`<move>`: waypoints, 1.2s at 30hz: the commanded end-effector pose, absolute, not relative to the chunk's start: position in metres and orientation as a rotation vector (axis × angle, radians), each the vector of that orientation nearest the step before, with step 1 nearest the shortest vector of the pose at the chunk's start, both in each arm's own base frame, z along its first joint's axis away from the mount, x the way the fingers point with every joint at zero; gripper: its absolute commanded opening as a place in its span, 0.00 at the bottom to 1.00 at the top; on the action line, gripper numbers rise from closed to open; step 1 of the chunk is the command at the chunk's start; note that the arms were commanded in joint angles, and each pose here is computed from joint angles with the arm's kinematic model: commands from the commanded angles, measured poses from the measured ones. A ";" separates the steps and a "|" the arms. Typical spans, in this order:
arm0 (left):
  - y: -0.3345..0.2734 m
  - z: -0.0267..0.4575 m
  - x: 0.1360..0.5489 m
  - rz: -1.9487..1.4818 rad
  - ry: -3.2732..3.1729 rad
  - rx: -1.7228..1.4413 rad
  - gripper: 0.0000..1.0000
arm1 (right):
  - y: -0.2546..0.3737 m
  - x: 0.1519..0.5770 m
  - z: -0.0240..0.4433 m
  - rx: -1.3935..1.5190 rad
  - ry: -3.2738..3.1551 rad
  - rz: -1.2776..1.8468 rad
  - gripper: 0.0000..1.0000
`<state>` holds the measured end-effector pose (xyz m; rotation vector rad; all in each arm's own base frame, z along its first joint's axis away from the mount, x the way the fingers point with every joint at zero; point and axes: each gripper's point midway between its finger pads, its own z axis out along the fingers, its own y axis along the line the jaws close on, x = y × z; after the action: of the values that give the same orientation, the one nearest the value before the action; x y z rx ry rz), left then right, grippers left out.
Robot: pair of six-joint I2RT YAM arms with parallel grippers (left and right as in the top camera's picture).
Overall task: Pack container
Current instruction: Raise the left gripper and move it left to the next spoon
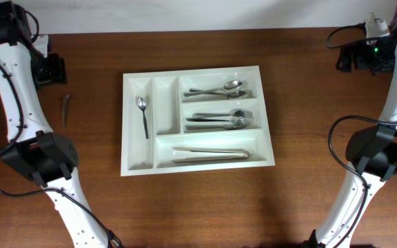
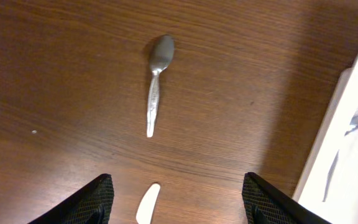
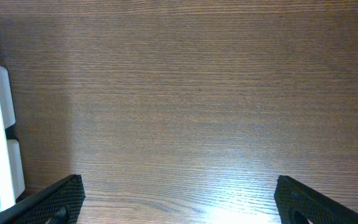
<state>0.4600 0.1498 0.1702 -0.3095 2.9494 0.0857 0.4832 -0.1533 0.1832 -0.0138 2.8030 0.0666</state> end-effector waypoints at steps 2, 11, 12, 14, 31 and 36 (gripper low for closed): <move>0.164 0.164 0.454 0.135 2.972 -0.303 0.70 | -0.156 0.481 0.189 -0.006 2.793 0.057 0.99; 0.173 0.111 0.454 0.180 3.053 -0.291 0.70 | -0.156 0.481 0.189 -0.006 2.793 0.057 0.98; 0.173 0.106 0.454 0.179 3.063 -0.271 0.70 | -0.156 0.481 0.189 -0.006 2.793 0.058 0.99; 0.173 0.094 0.451 0.175 3.090 -0.223 0.71 | -0.156 0.481 0.189 -0.006 2.793 0.057 0.99; 0.193 0.047 0.447 0.164 3.090 -0.320 0.71 | -0.156 0.481 0.189 -0.006 2.793 0.057 0.99; 0.198 0.044 0.452 0.129 3.064 -0.324 0.71 | -0.156 0.481 0.189 -0.006 2.793 0.057 0.99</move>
<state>0.4514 0.1935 0.0444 -0.3184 3.0785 0.1522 0.4832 -0.1533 0.1832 -0.0143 2.8030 0.0665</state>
